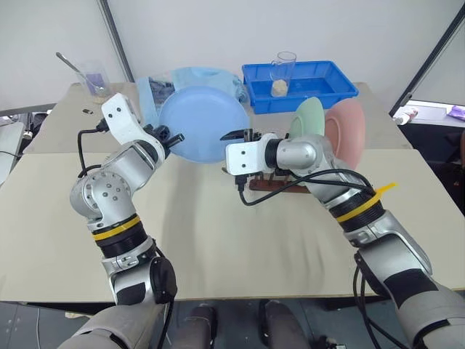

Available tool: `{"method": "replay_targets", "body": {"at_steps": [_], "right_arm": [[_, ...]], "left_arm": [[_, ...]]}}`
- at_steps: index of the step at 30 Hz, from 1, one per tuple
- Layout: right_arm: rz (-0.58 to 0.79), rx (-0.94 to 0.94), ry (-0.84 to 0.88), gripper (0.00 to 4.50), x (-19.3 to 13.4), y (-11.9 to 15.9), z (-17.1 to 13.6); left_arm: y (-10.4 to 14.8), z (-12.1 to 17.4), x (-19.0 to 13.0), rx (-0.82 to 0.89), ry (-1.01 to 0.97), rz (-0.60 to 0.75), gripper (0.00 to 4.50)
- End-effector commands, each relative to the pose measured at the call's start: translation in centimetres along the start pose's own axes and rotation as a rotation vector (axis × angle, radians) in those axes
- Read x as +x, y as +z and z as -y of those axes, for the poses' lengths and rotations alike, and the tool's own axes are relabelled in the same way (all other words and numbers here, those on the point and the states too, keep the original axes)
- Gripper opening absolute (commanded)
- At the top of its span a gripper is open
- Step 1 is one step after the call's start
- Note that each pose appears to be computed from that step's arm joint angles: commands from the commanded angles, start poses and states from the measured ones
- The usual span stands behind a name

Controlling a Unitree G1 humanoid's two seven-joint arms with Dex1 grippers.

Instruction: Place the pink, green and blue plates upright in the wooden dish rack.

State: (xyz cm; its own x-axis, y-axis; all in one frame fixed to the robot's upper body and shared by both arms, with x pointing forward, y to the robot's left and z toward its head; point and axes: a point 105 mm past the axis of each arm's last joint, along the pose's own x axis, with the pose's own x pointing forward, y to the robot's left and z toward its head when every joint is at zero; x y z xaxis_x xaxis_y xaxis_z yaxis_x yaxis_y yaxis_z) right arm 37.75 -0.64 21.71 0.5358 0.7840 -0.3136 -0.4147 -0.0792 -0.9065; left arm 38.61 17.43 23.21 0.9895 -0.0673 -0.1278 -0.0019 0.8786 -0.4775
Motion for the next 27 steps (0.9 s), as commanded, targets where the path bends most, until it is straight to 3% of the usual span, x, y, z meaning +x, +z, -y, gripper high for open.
{"method": "replay_targets", "body": {"at_steps": [1,8,12,15,18,21,27], "right_arm": [[0.013,-0.072,-0.066,2.29,0.2,0.8,1.6],[0.028,-0.057,-0.086,0.02,0.9,1.0,1.5],[0.033,-0.096,-0.11,0.0,0.8,1.1,1.9],[0.032,-0.136,-0.122,0.0,0.7,1.2,2.2],[0.032,-0.163,-0.121,0.0,0.6,1.1,2.2],[0.045,-0.178,-0.136,0.0,0.5,1.2,2.5],[0.077,-0.197,-0.164,0.0,0.3,1.8,3.1]], "left_arm": [[1.6,0.5,-0.8,0.002,-0.006,0.056,0.0],[1.4,-0.3,-1.0,-0.026,0.0,0.025,0.0],[1.6,-1.1,-1.3,-0.027,-0.014,0.009,1.45],[2.2,-2.5,-1.6,-0.023,-0.015,0.002,2.85],[4.4,-4.4,-2.0,-0.052,-0.016,0.047,4.32],[6.6,-5.1,-2.6,-0.087,-0.095,0.106,4.46],[9.3,-7.3,-3.5,0.032,-0.16,0.189,4.46]]}}
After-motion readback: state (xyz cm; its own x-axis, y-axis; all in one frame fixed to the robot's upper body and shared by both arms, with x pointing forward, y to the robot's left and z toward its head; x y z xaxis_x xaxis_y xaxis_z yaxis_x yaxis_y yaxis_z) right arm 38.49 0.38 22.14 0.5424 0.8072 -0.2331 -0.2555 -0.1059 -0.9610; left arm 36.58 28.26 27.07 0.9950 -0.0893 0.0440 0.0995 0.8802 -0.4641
